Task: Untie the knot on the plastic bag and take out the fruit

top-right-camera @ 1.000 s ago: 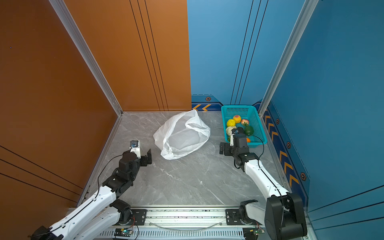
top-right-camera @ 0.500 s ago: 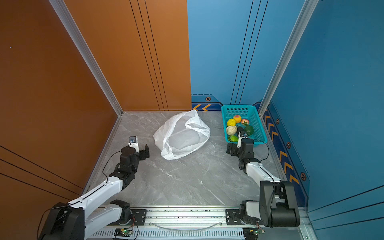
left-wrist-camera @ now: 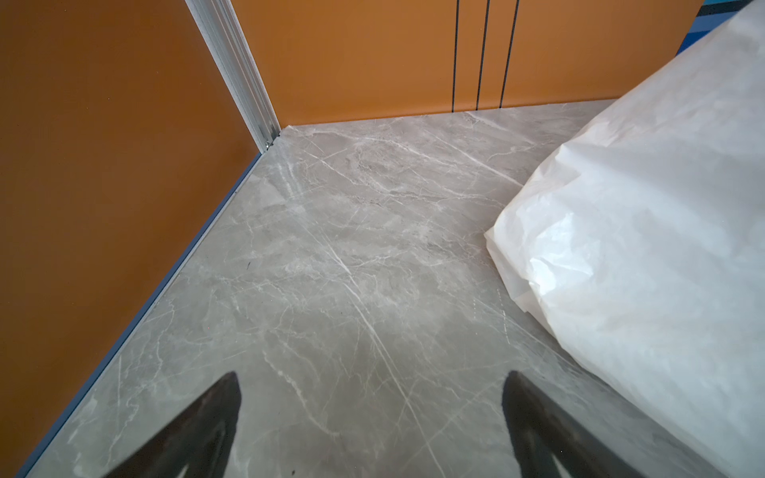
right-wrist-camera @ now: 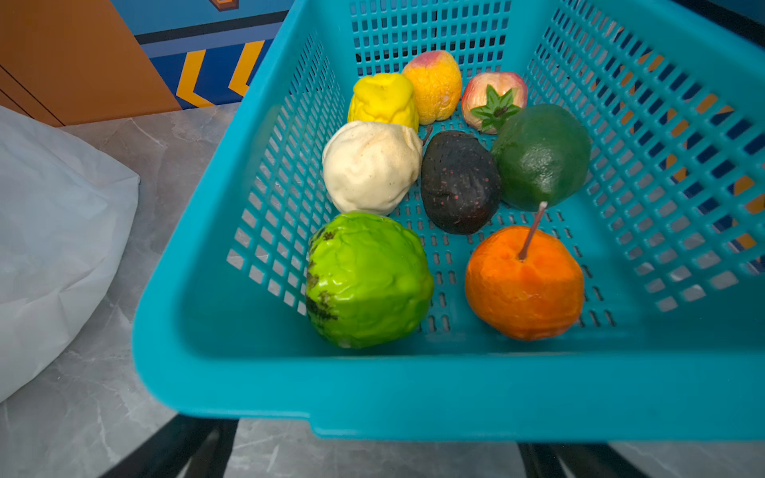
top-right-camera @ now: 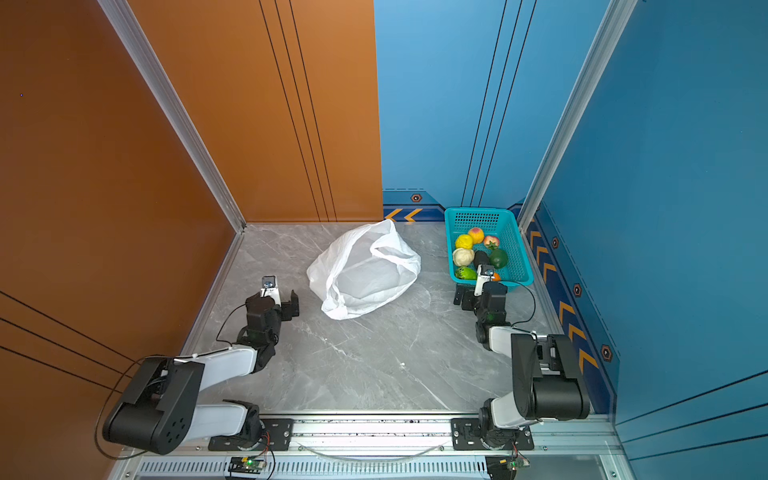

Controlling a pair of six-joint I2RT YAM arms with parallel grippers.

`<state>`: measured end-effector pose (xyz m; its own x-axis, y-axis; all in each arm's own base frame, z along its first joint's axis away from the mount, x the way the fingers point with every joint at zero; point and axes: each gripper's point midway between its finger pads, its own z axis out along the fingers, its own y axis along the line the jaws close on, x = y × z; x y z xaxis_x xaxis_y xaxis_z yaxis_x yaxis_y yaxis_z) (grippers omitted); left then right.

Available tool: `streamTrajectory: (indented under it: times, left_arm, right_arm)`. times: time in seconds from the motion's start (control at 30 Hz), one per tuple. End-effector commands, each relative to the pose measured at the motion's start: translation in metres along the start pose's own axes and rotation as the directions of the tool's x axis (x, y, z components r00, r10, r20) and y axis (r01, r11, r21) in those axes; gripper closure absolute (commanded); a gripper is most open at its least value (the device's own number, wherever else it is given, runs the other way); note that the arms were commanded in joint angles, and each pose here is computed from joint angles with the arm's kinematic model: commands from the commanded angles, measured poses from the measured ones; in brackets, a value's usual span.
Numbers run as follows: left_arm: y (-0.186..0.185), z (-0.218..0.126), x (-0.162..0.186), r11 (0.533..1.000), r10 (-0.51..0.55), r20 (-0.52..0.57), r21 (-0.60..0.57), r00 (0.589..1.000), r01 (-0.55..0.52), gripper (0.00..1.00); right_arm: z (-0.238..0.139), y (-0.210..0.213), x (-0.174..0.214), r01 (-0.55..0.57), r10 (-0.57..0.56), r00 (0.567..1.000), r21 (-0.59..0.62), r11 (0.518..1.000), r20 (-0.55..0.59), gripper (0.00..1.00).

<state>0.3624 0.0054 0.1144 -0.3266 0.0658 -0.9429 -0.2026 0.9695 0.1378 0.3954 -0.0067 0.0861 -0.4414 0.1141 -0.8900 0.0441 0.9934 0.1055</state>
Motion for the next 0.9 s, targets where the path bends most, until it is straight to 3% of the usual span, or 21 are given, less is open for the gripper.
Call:
streamTrajectory:
  times: [0.0, 0.2, 0.27, 0.53, 0.87]
  left_arm:
    - [0.011, 0.003, -0.012, 0.999, -0.008, 0.068, -0.031, 0.998, 0.010, 0.02]
    - [0.015, 0.009, -0.002, 0.998, -0.039, 0.112, -0.045, 0.993, 0.044, 0.02]
    - [0.017, 0.012, 0.002, 0.997, -0.047, 0.110, -0.049, 0.993, 0.053, 0.02]
    - [0.017, 0.017, 0.008, 0.997, -0.051, 0.106, -0.051, 0.993, 0.056, 0.02]
    - [0.017, 0.017, 0.009, 0.997, -0.051, 0.104, -0.052, 0.993, 0.057, 0.02]
  right_arm:
    - [-0.001, 0.001, -0.015, 0.033, -0.033, 0.996, 0.004, 0.999, 0.086, 0.00]
    - [-0.005, 0.005, -0.008, 0.056, -0.054, 0.987, -0.006, 0.998, 0.151, 0.00]
    - [-0.005, 0.006, -0.004, 0.070, -0.069, 0.991, 0.000, 0.998, 0.113, 0.00]
    - [-0.007, -0.002, -0.005, 0.065, -0.077, 0.988, 0.091, 0.994, 0.137, 0.00]
    - [-0.005, 0.001, -0.006, 0.074, -0.083, 0.988, 0.078, 0.994, 0.132, 0.00]
